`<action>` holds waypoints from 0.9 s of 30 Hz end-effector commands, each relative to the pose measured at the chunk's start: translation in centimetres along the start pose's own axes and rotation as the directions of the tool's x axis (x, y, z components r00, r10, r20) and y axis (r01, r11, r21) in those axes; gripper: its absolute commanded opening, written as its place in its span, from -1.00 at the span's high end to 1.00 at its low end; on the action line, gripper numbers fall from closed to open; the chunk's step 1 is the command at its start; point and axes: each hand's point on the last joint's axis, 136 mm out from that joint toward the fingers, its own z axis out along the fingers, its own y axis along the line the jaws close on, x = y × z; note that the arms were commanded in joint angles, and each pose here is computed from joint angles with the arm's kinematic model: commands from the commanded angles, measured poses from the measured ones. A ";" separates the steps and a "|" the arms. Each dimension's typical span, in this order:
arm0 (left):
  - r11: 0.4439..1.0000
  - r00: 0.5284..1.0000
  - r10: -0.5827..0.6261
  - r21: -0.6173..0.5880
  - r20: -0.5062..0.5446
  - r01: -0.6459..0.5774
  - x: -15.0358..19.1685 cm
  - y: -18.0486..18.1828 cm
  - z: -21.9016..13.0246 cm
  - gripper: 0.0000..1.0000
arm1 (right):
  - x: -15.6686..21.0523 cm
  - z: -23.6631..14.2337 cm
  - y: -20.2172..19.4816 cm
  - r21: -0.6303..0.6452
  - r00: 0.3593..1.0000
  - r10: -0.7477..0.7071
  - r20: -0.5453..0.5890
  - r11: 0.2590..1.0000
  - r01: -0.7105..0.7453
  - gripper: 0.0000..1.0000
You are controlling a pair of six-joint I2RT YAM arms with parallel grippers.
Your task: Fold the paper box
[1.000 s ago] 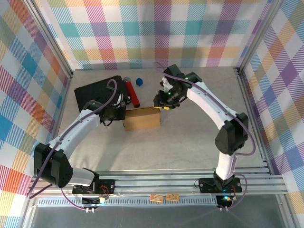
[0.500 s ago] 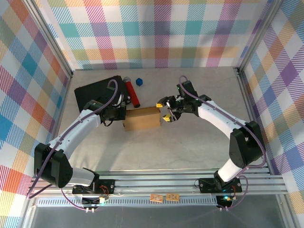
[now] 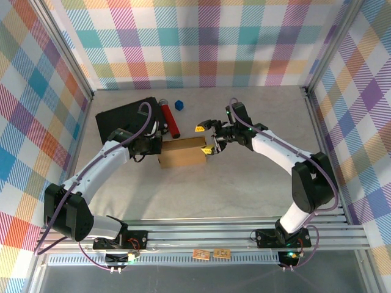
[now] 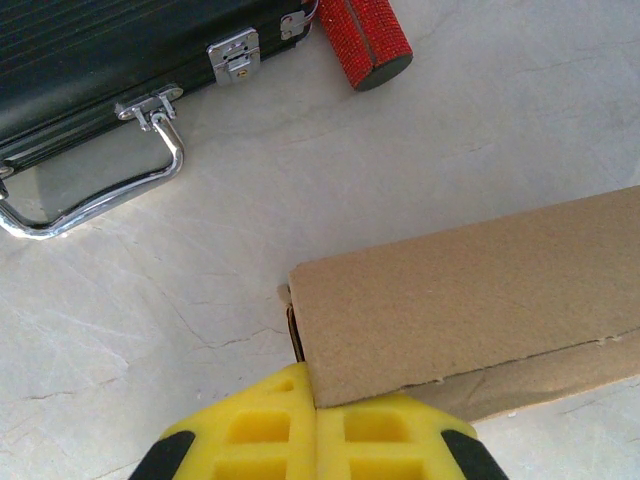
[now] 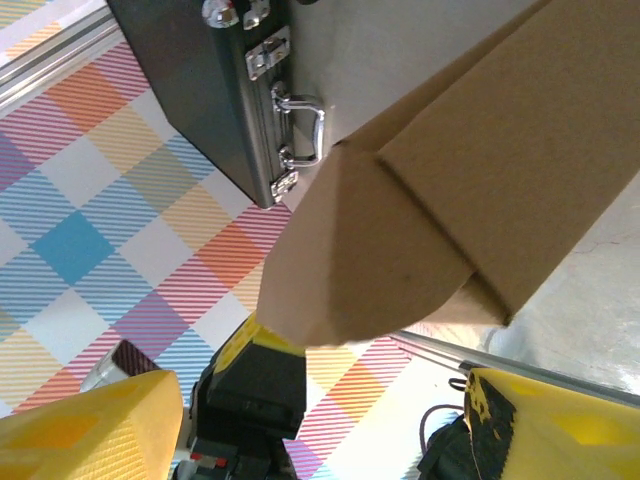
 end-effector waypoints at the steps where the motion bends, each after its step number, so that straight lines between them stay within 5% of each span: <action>1: 0.999 0.990 0.042 -0.019 -0.138 -0.045 3.3 0.1 1.0 1.00 | 0.5 0.6 -0.9 0.031 0.999 0.033 -0.042 0.999 -0.032 -0.50; 8: 0.999 0.990 0.043 -0.021 -0.131 -0.046 3.1 0.1 0.9 1.00 | -0.1 1.4 -1.9 0.060 0.999 0.036 -0.041 0.998 -0.033 -0.48; 19: 0.999 0.992 0.049 0.012 -0.115 -0.048 2.9 -0.4 0.3 1.00 | -1.4 2.5 -3.3 0.075 0.998 0.054 -0.018 0.996 -0.052 -0.10; 27: 0.997 0.998 -0.010 0.074 -0.066 0.015 1.7 -1.5 -2.6 0.23 | -1.9 2.6 -4.7 0.097 0.998 0.058 0.004 0.994 -0.059 0.12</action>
